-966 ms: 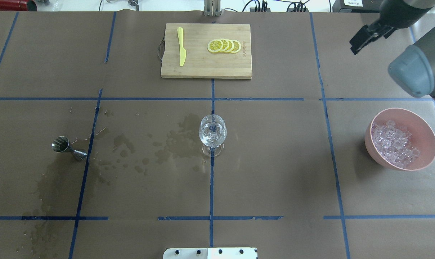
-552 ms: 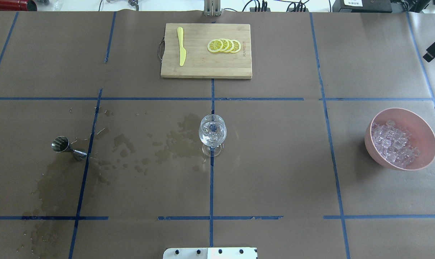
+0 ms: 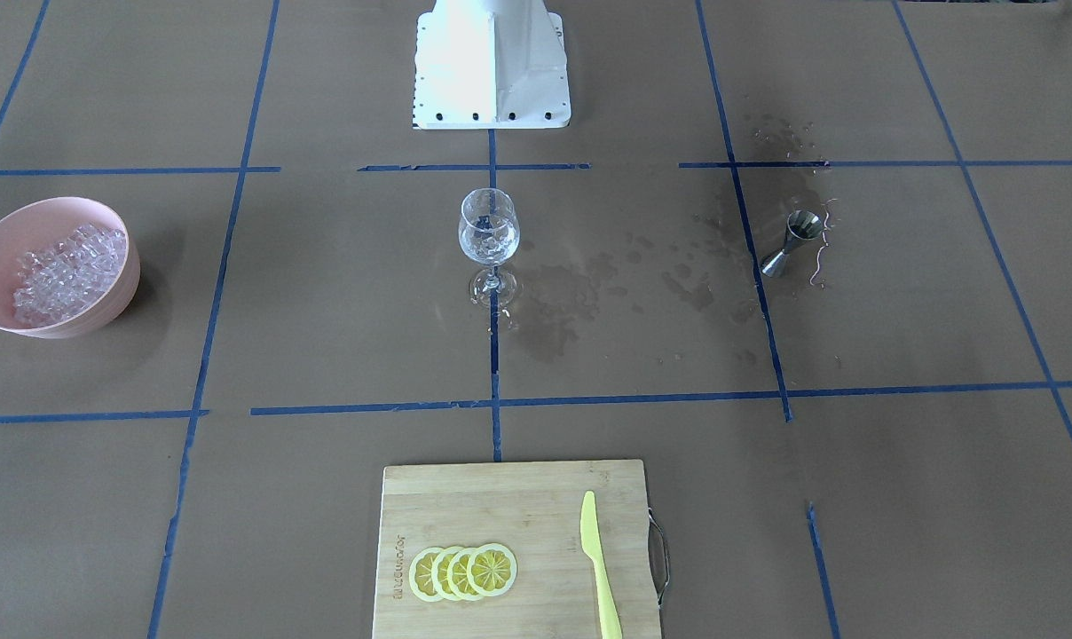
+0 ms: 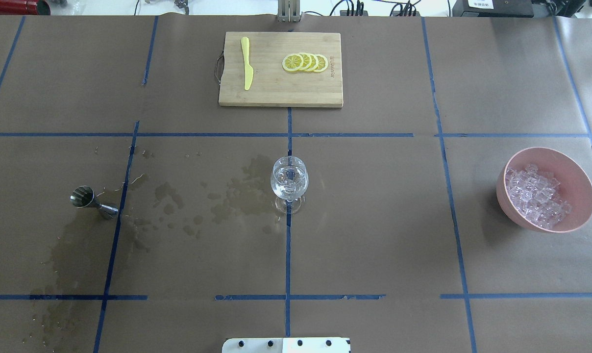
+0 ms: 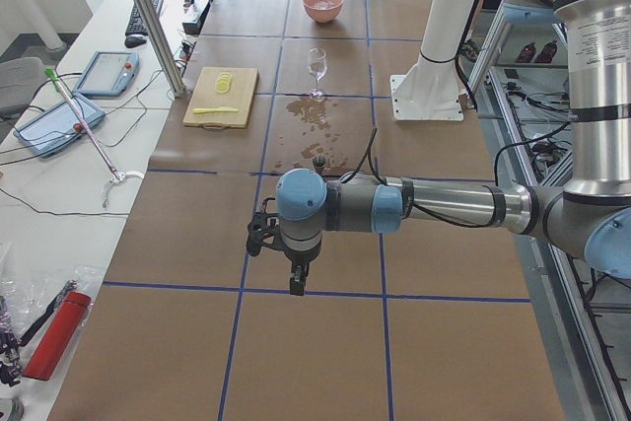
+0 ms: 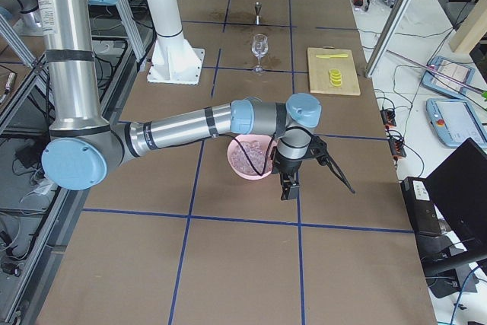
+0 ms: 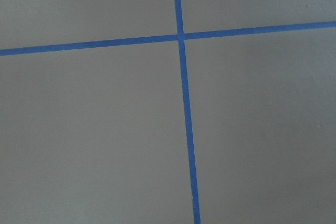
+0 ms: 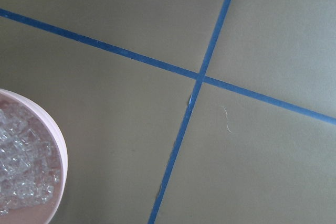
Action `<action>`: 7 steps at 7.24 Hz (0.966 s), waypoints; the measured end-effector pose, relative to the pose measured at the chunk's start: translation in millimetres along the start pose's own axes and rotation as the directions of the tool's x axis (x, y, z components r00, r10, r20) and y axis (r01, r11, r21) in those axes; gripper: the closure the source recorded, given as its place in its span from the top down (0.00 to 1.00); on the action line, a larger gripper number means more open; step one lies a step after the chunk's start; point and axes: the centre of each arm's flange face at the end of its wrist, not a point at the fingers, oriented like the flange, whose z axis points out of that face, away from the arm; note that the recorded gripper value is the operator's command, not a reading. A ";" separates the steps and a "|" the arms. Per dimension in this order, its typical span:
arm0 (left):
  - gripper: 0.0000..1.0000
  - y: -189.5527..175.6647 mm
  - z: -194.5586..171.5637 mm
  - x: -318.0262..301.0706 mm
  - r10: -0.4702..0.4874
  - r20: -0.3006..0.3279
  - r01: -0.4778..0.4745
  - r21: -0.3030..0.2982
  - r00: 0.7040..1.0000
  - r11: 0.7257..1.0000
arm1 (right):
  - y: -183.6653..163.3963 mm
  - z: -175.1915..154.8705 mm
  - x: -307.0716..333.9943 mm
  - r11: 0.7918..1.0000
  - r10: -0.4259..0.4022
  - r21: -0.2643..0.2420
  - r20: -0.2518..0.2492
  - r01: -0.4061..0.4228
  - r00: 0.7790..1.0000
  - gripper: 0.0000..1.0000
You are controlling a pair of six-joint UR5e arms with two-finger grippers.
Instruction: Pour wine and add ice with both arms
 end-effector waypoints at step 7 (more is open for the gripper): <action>1.00 -4.4 -2.3 2.5 0.026 -0.002 -0.026 0.023 1.000 0.999 | 44.5 25.3 19.8 0.999 0.012 0.046 0.023 -0.013 1.000 1.00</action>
